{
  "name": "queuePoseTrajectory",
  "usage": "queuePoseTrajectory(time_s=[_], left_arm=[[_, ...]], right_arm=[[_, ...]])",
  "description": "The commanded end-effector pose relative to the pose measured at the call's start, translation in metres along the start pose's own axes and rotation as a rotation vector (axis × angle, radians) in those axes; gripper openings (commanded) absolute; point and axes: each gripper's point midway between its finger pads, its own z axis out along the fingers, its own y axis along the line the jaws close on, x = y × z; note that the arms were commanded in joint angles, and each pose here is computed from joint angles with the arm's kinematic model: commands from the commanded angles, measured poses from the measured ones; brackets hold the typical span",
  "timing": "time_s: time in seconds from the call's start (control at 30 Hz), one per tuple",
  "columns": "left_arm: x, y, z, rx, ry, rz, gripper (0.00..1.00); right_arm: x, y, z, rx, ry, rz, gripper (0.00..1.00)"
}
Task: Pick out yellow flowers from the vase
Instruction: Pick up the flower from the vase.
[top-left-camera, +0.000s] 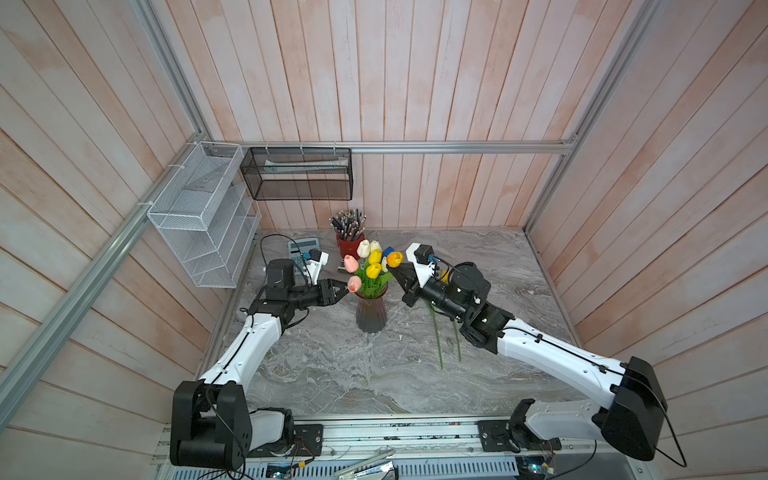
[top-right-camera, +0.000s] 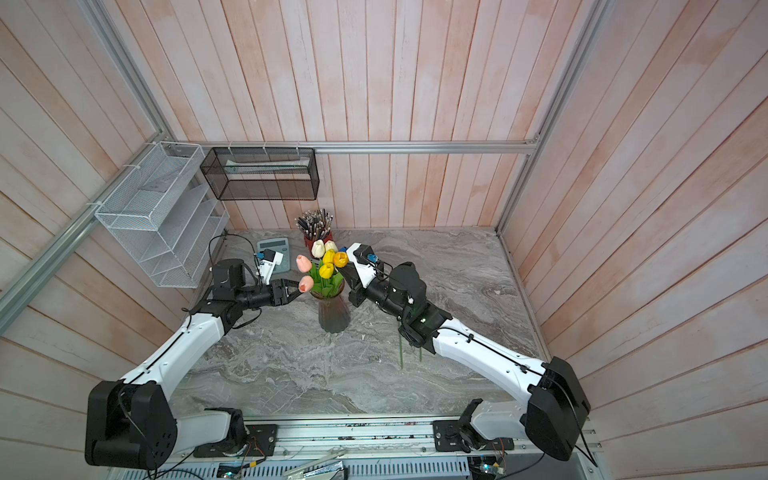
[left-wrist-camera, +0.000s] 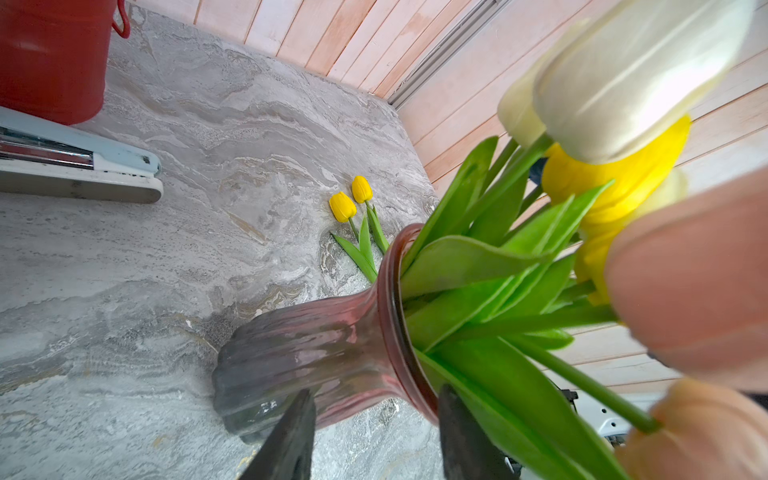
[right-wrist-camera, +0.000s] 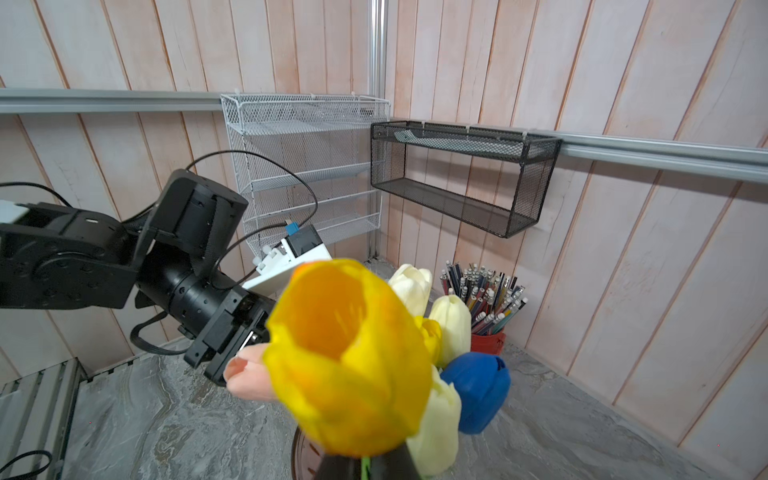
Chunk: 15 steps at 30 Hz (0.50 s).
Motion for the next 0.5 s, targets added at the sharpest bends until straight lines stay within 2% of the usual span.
queuePoseTrajectory(time_s=[0.0, 0.47], left_arm=[[-0.006, -0.005, 0.002, 0.016, 0.005, 0.023, 0.49], [-0.009, -0.007, 0.011, 0.036, 0.022, 0.024, 0.49]], right_arm=[[-0.036, 0.011, -0.011, -0.045, -0.061, -0.024, 0.02], [-0.102, 0.017, -0.045, -0.048, -0.153, -0.069, 0.02]])
